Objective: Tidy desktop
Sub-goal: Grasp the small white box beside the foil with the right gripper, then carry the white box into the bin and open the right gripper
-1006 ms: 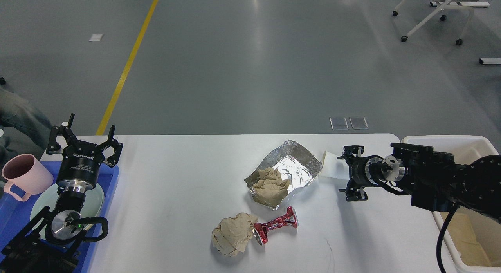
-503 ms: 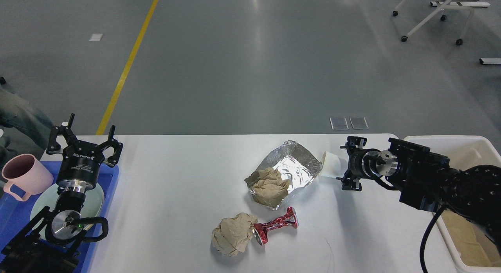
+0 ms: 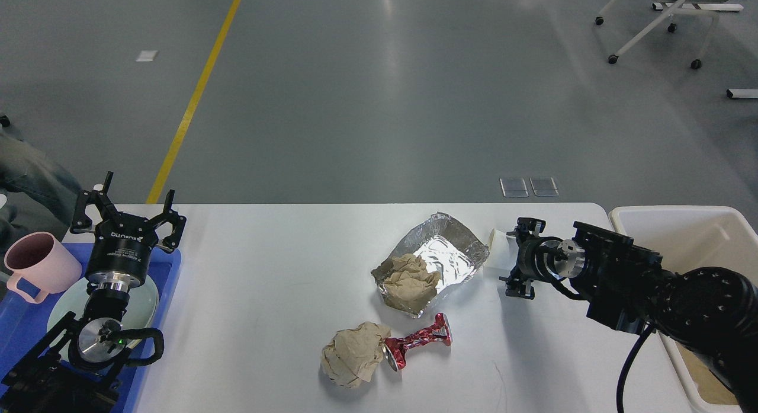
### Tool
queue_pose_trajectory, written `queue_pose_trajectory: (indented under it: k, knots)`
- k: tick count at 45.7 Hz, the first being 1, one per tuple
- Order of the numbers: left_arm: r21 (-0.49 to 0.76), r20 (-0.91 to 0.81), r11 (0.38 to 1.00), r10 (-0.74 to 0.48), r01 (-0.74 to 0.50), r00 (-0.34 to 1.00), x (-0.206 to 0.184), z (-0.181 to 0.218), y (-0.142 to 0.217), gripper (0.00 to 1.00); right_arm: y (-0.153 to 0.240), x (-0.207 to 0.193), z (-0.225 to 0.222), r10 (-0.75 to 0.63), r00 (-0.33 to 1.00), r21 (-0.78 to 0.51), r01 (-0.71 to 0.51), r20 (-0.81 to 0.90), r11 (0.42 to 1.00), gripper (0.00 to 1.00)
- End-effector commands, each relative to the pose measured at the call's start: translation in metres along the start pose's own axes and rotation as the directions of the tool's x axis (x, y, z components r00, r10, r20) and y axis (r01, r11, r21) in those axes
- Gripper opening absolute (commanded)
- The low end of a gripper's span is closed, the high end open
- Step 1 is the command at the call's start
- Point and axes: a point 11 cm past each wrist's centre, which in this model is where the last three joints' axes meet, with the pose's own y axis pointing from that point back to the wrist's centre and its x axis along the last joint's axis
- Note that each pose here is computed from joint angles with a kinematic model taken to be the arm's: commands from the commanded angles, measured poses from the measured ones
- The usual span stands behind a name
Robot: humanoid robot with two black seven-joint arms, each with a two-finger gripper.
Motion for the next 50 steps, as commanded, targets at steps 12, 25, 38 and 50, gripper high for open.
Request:
queue_pose_trajectory:
  k: [12,25,38,50]
  knots:
    - [0.0,0.0,1.0,0.0,0.0,1.0,0.0,0.0,0.0,0.96,-0.003,0.001,0.006,-0.003,1.0,0.0,0.003,0.028,1.0,0.67]
    - [0.0,0.0,1.0,0.0,0.0,1.0,0.0,0.0,0.0,0.96,-0.004,0.005,0.01,0.01,0.999,-0.007,-0.01,0.035,1.0,0.33]
    - [0.0,0.0,1.0,0.0,0.0,1.0,0.0,0.0,0.0,0.96,0.014,0.015,-0.019,-0.002,1.0,0.017,0.002,0.023,1.0,0.0]
    - [0.0,0.001,1.0,0.0,0.0,1.0,0.0,0.001,0.0,0.96,0.034,0.023,-0.035,0.017,0.987,-0.013,-0.019,-0.158,1.0,0.0]
